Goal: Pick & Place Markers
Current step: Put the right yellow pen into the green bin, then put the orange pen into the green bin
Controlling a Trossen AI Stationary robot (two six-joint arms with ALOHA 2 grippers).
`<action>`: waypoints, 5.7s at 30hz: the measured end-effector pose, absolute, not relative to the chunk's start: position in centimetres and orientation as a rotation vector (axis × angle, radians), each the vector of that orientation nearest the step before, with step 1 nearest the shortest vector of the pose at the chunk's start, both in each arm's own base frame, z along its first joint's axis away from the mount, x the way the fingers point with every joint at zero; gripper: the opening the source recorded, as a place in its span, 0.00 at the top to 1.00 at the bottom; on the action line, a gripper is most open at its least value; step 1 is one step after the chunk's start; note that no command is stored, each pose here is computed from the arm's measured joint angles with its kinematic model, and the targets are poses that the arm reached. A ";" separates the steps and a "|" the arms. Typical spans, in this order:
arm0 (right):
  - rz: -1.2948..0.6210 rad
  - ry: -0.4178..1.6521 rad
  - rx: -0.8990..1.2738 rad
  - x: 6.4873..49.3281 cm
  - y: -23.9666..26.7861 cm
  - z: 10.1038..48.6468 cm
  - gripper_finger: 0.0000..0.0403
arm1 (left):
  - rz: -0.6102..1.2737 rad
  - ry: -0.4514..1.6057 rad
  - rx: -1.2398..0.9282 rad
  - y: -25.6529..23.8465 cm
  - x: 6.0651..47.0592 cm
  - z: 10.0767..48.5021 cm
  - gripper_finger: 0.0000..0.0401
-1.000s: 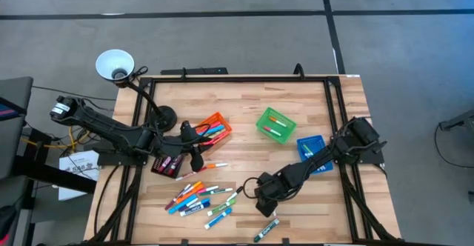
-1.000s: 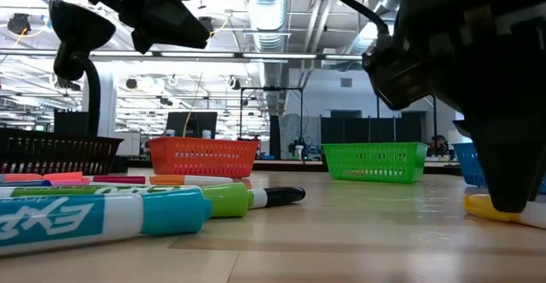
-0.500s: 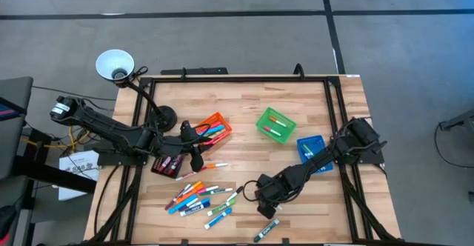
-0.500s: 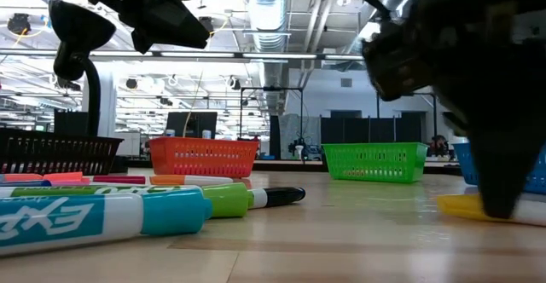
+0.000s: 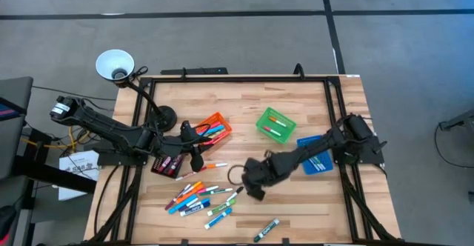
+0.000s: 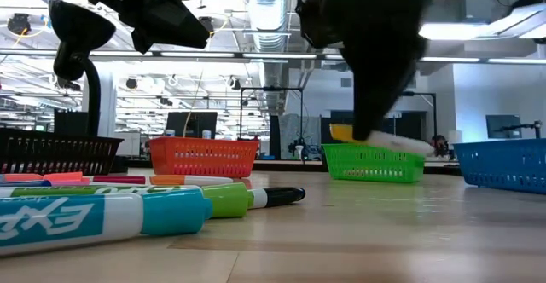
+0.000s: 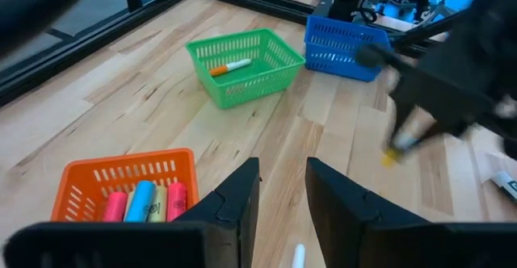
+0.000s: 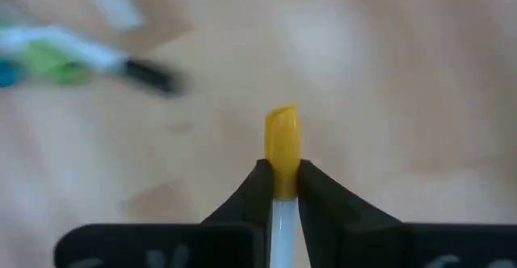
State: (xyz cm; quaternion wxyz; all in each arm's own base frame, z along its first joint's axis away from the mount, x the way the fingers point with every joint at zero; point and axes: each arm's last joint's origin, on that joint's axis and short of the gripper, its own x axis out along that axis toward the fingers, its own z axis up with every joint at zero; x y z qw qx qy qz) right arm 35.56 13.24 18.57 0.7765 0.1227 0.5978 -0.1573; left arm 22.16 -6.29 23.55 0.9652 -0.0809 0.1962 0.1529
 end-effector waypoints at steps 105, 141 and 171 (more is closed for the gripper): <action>-0.137 0.120 -0.174 24.6 -0.2 25.0 0.70 | 0.201 0.908 -0.042 -8.7 28.0 13.2 0.64; 0.133 0.381 -0.041 31.3 3.3 14.2 0.53 | 0.190 0.578 0.019 -7.3 29.2 13.5 0.90; 0.213 0.483 -0.007 34.7 2.2 13.8 0.74 | 0.176 0.505 -0.001 -7.6 29.6 14.1 0.89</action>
